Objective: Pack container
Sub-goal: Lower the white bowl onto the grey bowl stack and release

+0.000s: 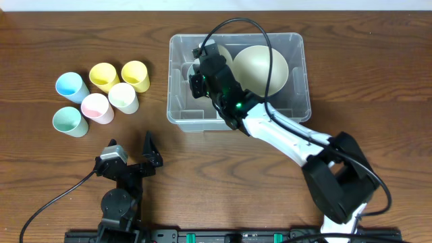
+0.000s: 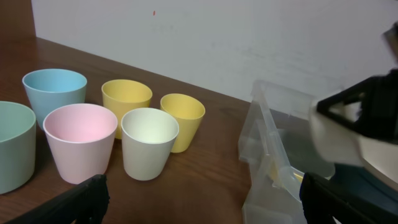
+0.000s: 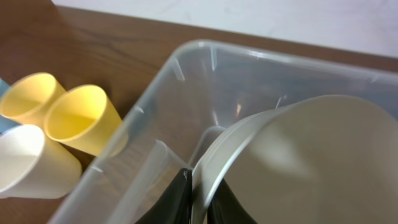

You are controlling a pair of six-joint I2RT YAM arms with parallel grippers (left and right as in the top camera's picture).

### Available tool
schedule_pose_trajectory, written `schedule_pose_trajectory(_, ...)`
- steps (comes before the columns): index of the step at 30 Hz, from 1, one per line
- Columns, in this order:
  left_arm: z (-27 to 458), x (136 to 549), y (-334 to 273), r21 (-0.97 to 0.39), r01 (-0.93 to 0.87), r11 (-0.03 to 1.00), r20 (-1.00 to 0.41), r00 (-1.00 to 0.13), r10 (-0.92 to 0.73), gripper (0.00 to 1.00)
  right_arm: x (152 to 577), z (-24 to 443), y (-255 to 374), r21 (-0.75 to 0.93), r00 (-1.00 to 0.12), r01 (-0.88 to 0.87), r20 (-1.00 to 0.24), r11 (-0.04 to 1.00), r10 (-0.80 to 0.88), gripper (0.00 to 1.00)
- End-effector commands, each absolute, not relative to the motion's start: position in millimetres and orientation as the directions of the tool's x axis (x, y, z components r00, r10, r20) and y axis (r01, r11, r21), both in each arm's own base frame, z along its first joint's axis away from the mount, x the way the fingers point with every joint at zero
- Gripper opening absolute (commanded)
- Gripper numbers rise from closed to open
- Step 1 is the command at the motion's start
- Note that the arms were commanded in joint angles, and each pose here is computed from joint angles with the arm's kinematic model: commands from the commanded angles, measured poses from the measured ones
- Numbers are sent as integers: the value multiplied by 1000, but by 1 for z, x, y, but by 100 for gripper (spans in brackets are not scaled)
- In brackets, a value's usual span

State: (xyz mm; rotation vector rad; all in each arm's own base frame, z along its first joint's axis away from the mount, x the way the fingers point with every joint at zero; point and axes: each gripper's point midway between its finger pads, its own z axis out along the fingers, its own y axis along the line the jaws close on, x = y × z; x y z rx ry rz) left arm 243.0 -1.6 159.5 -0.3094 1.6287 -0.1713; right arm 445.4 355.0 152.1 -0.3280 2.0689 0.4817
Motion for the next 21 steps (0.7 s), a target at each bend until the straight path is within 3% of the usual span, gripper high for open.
schedule_pose_trajectory(1, 142, 243, 2, -264, -124, 957, -956, -100, -277, 98, 442, 140, 368, 230, -525, -417, -850, 879, -27, 12)
schedule_pose_trajectory(4, 142, 243, 2, -264, -124, 957, -956, -100, -277, 98, 444, 134, 370, 234, -528, -416, -849, 879, -24, 15)
schedule_pose_trajectory(5, 142, 243, 2, -264, -124, 957, -956, -100, -277, 98, 444, 133, 371, 235, -526, -417, -850, 878, -22, 22)
schedule_pose_trajectory(9, 142, 243, 2, -264, -124, 957, -956, -100, -277, 98, 445, 135, 372, 238, -520, -419, -854, 877, -17, 64)
schedule_pose_trajectory(11, 142, 243, 2, -264, -124, 957, -956, -100, -277, 98, 446, 136, 372, 239, -517, -420, -856, 876, -15, 77)
schedule_pose_trajectory(13, 142, 243, 2, -264, -124, 957, -956, -100, -277, 98, 446, 137, 372, 239, -517, -420, -856, 875, -15, 82)
schedule_pose_trajectory(18, 142, 243, 2, -264, -124, 957, -956, -100, -277, 98, 441, 144, 378, 247, -527, -453, -849, 856, -34, 86)
schedule_pose_trajectory(21, 142, 243, 2, -264, -124, 957, -956, -100, -277, 98, 440, 145, 378, 239, -549, -452, -834, 859, -57, 78)
